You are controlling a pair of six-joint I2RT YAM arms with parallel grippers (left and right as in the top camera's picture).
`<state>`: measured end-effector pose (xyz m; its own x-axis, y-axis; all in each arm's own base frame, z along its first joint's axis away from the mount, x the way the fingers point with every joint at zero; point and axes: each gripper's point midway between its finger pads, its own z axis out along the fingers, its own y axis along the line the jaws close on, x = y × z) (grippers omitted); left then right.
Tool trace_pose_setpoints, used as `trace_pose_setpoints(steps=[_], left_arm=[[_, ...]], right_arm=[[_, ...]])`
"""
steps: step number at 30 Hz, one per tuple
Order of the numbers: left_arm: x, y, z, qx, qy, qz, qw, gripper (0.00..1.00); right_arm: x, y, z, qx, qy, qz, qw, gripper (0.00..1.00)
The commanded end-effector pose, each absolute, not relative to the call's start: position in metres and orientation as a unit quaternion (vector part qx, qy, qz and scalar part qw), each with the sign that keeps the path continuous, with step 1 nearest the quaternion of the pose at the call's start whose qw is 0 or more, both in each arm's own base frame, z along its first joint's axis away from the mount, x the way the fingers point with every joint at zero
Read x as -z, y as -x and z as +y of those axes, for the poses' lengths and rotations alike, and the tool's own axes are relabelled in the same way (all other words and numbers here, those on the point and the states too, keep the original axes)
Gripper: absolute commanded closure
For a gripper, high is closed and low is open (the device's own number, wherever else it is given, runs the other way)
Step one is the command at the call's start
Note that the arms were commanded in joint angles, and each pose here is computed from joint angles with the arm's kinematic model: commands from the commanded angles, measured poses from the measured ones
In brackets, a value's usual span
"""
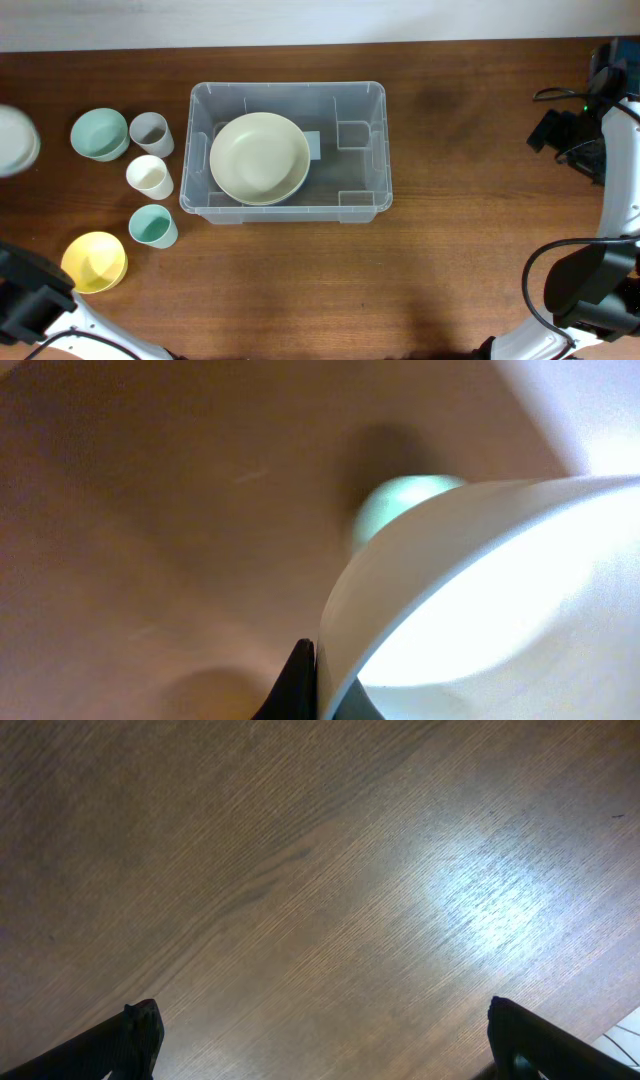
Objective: Pack container
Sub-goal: 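Lift the white bowl and carry it right into the bin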
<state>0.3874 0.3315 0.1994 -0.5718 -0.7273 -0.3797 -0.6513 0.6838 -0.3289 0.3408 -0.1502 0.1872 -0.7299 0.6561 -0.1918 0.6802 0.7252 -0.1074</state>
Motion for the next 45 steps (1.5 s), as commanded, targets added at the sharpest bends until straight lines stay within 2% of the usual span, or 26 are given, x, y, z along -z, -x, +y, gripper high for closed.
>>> trace_pose_setpoints(steps=[1, 5, 10, 15, 21, 26, 34, 45], left_arm=[[-0.308, -0.437, 0.234, 0.191, 0.209, 0.881, 0.38, 0.99], [-0.347, -0.461, 0.134, 0.195, 0.086, 0.891, 0.4, 0.99], [-0.35, -0.479, 0.009, 0.176, -0.03, 0.908, 0.379, 0.99], [-0.325, -0.48, -0.137, 0.178, -0.163, 0.908, 0.342, 0.99], [-0.275, -0.492, -0.236, 0.116, -0.232, 0.905, 0.336, 0.99], [-0.233, -0.509, -0.259, 0.097, -0.232, 0.912, 0.325, 0.99], [-0.17, -0.537, -0.243, 0.085, -0.207, 0.932, 0.286, 0.99], [-0.126, -0.519, -0.234, 0.076, -0.202, 0.954, 0.21, 0.99]], right_arm=[[-0.187, -0.339, -0.154, 0.092, -0.367, 0.923, 0.069, 0.01], [-0.187, -0.339, -0.154, 0.092, -0.367, 0.923, 0.069, 0.01], [-0.187, -0.339, -0.154, 0.092, -0.367, 0.923, 0.069, 0.01], [-0.187, -0.339, -0.154, 0.092, -0.367, 0.923, 0.069, 0.01], [-0.187, -0.339, -0.154, 0.092, -0.367, 0.923, 0.069, 0.01], [-0.187, -0.339, -0.154, 0.092, -0.367, 0.923, 0.069, 0.01], [-0.187, -0.339, -0.154, 0.092, -0.367, 0.923, 0.069, 0.01], [-0.187, -0.339, -0.154, 0.092, -0.367, 0.923, 0.069, 0.01]])
